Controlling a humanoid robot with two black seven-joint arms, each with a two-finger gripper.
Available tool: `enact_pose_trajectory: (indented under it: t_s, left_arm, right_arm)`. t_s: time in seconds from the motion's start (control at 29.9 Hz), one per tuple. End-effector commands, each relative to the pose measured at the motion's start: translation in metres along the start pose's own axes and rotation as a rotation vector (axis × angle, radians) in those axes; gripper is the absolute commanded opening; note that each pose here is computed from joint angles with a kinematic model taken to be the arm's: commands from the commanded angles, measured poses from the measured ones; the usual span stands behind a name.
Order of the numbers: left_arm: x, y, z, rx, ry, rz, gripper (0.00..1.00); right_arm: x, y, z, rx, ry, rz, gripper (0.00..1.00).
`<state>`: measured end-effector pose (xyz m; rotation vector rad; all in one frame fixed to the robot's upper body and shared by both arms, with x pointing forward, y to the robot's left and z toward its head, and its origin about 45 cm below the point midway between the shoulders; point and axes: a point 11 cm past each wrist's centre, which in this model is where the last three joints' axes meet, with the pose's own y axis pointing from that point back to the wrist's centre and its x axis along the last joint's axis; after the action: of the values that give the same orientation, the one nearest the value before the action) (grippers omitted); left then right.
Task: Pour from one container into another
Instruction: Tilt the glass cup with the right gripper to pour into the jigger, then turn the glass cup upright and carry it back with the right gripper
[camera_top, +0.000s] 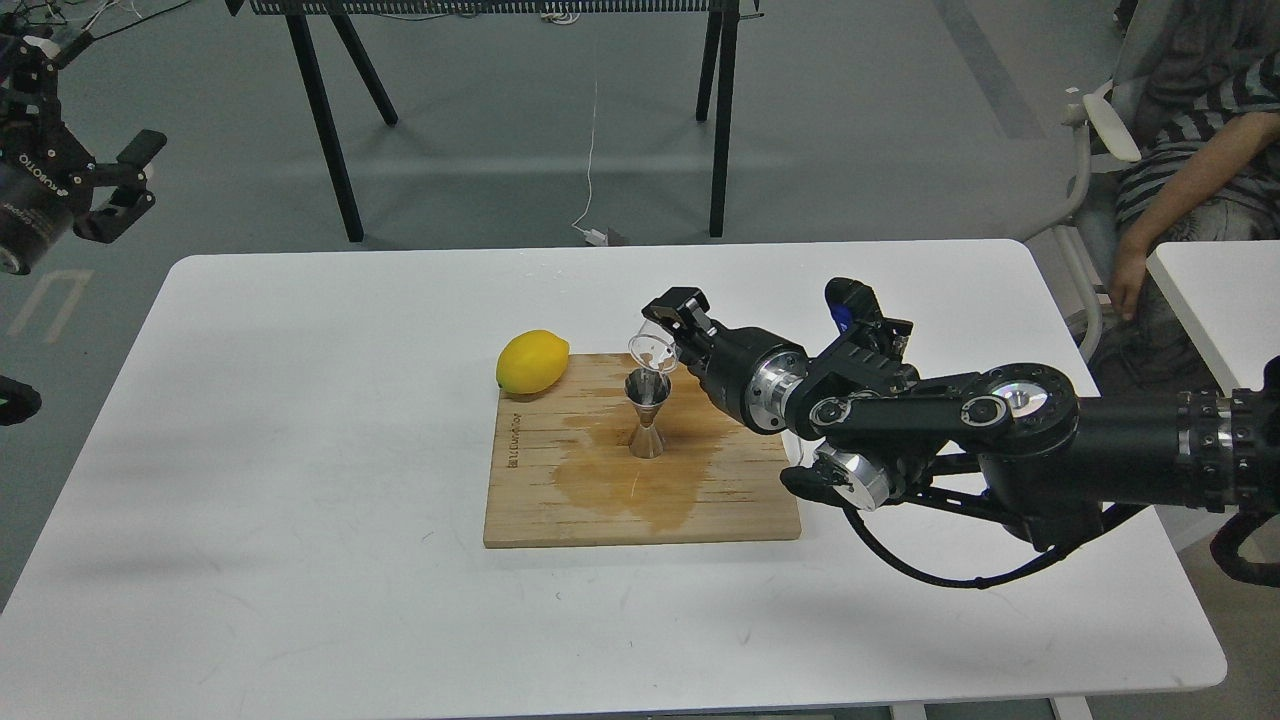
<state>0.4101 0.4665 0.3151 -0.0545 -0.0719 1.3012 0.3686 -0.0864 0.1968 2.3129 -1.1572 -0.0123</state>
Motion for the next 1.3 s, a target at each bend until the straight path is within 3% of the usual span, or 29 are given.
enact_pose_trajectory:
  t_s: [0.0,1.27]
  left_arm:
    - [0.0006,0.0003,0.0005,0.0,-0.002,0.001,1.0]
    - [0.0013,0.0006,0.0013,-0.001,-0.003,0.002,1.0]
  right_arm:
    - [0.0017,0.0003,-0.0019,0.003,0.011,0.002,0.29]
    - [0.0105,0.0023,0.0002,0.022,-0.044,0.027,0.3]
